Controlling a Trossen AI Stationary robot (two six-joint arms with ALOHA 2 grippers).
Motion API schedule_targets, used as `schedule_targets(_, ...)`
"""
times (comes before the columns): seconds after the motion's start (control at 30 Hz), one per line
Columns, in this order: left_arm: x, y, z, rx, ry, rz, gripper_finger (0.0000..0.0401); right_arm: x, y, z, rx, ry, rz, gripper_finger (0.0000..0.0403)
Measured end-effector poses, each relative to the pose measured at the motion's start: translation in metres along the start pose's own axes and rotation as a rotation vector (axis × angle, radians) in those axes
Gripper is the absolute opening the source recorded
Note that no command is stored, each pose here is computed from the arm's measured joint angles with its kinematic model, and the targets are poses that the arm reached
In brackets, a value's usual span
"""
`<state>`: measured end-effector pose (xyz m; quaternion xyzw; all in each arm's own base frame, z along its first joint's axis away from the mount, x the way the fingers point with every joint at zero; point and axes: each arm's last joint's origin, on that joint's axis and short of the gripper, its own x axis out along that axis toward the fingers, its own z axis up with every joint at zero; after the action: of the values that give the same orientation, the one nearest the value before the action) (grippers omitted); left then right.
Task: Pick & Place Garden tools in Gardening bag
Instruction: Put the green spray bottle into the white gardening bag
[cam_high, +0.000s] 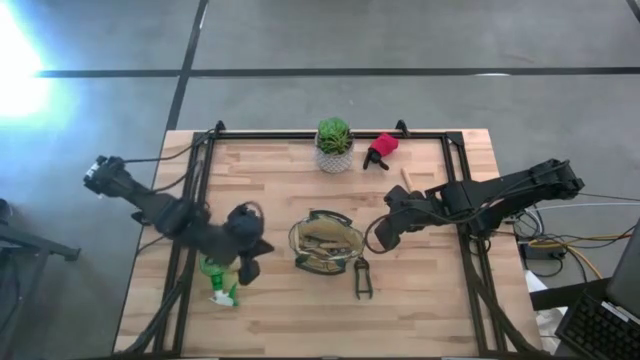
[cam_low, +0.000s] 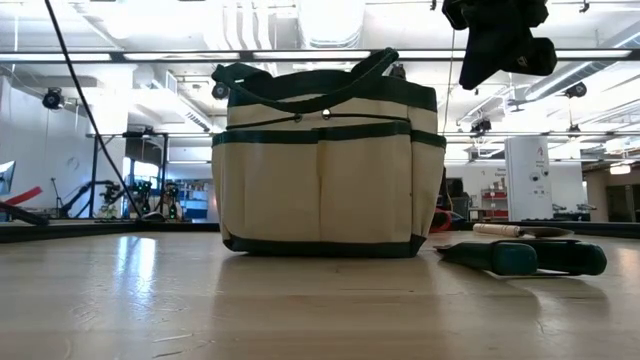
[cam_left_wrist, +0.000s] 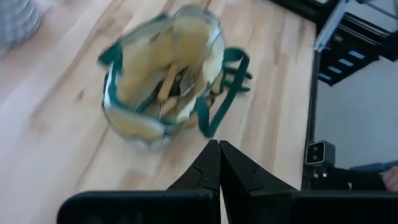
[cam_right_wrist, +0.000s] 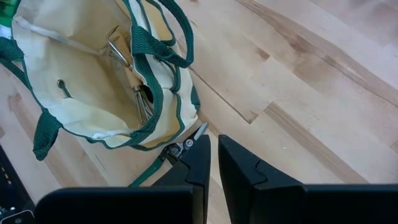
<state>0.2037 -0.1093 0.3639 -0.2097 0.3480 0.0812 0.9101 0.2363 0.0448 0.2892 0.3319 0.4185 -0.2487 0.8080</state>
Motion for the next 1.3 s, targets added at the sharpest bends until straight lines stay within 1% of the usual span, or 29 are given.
schedule_targets(0.23,-0.017,-0.017,-0.047,-0.240,-0.003,0.121,0.0003,0.000,0.000,0.000,0.000,-0.001,0.000,0.0027)
schedule_targets(0.33,-0.024,-0.024,-0.068,-0.335,-0.031,0.149,0.0003,0.000,0.000,0.000,0.001,0.000,0.000,0.0027)
schedule_targets(0.47,-0.027,-0.032,-0.089,-0.444,-0.043,0.172,0.0003,0.000,0.000,0.000,0.000,0.000,0.000,0.0027)
schedule_targets(0.57,-0.023,-0.036,-0.101,-0.490,-0.028,0.211,0.0003,0.000,0.000,0.000,0.001,-0.001,0.000,0.0027)
schedule_targets(0.67,-0.016,-0.039,-0.111,-0.539,0.058,0.274,0.0003,0.000,0.000,0.000,0.000,0.000,0.000,0.0027)
schedule_targets(0.73,-0.012,-0.039,-0.118,-0.574,0.150,0.346,0.0003,0.000,0.000,0.000,0.000,0.000,0.000,0.0027)
schedule_targets(0.83,-0.008,-0.038,-0.128,-0.629,0.267,0.486,0.0003,0.000,0.000,0.000,0.000,-0.001,0.000,0.0027)
schedule_targets(0.93,-0.004,-0.038,-0.136,-0.675,0.340,0.599,0.0003,0.000,0.000,0.000,0.000,0.000,0.000,0.0027)
schedule_targets(1.1,0.008,-0.044,-0.147,-0.735,0.343,0.675,0.0003,0.000,0.000,0.000,0.000,0.000,0.000,0.0027)
schedule_targets(1.2,0.013,-0.046,-0.151,-0.751,0.375,0.714,0.0003,0.000,0.000,0.000,0.000,0.000,0.000,0.0027)
schedule_targets(1.3,0.020,-0.048,-0.153,-0.757,0.378,0.738,0.0003,0.000,0.000,0.000,0.000,0.000,0.000,0.0027)
